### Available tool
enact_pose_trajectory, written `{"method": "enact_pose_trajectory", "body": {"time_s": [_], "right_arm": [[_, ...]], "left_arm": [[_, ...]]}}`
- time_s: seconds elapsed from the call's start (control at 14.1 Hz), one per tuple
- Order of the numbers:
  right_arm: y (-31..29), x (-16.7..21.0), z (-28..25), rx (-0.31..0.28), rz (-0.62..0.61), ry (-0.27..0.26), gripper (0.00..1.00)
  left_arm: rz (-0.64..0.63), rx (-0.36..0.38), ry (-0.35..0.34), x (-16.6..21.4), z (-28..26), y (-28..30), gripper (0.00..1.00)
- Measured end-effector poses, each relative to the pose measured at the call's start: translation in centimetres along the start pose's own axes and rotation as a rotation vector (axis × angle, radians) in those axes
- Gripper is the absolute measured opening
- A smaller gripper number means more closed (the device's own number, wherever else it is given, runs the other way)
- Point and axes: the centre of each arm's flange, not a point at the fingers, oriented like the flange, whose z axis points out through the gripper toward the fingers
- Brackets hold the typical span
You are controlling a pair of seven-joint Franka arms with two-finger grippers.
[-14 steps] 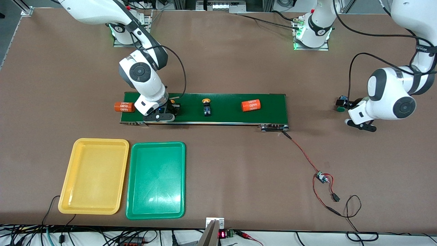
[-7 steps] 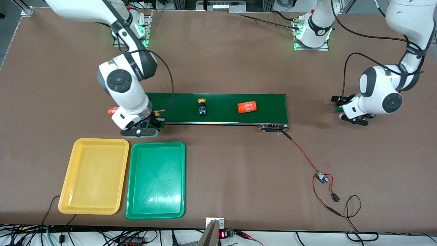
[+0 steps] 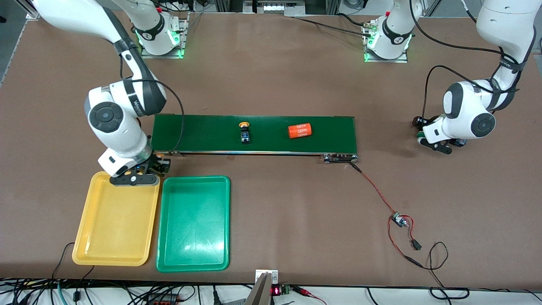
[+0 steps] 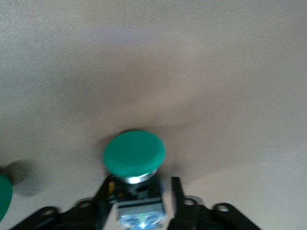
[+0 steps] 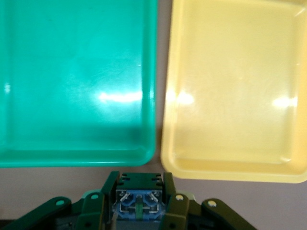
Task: Sort buttons by color to trays
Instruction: 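Carry the yellow button to the yellow tray while the left carries green button, then release the yellow button in the yellow tray while the left places green button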
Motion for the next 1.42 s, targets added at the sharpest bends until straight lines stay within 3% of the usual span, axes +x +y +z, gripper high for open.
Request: {"method": "enact_pose_trajectory", "body": {"time_s": [0.07, 0.36, 0.57, 0.71, 0.99, 1.35, 1.42], "right_arm": [[1.0, 0.3, 0.5, -0.006, -0.003, 0.004, 0.41], [4.6, 1.9, 3.0, -0.018, 0.014, 0.016, 0.41], [8.0, 3.6, 5.6, -0.031, 0.011, 0.011, 0.41], [10.8, 4.8, 7.7, -0.049, 0.011, 0.02, 0.41], [14.7, 6.1, 12.6, -0.073, 0.004, 0.067, 0.41], [15.1, 5.8, 16.2, -0.063, -0.004, 0.088, 0.42], [15.1, 5.7, 16.4, -0.063, -0.005, 0.085, 0.47]], "left_arm": [[0.003, 0.001, -0.002, 0.1, -0.9, 0.0, 0.41], [0.032, 0.014, -0.009, 2.4, -8.7, 1.4, 0.41], [-0.008, 0.037, 0.003, 5.7, -14.6, 7.5, 0.41], [-0.095, 0.001, 0.032, 7.8, -16.7, 14.2, 0.41], [-0.2, -0.088, 0.058, 10.2, -17.5, 25.4, 0.41], [-0.212, -0.155, 0.09, 13.3, -14.1, 28.7, 0.41], [-0.222, -0.178, 0.085, 13.8, -13.1, 28.8, 0.41]]}}
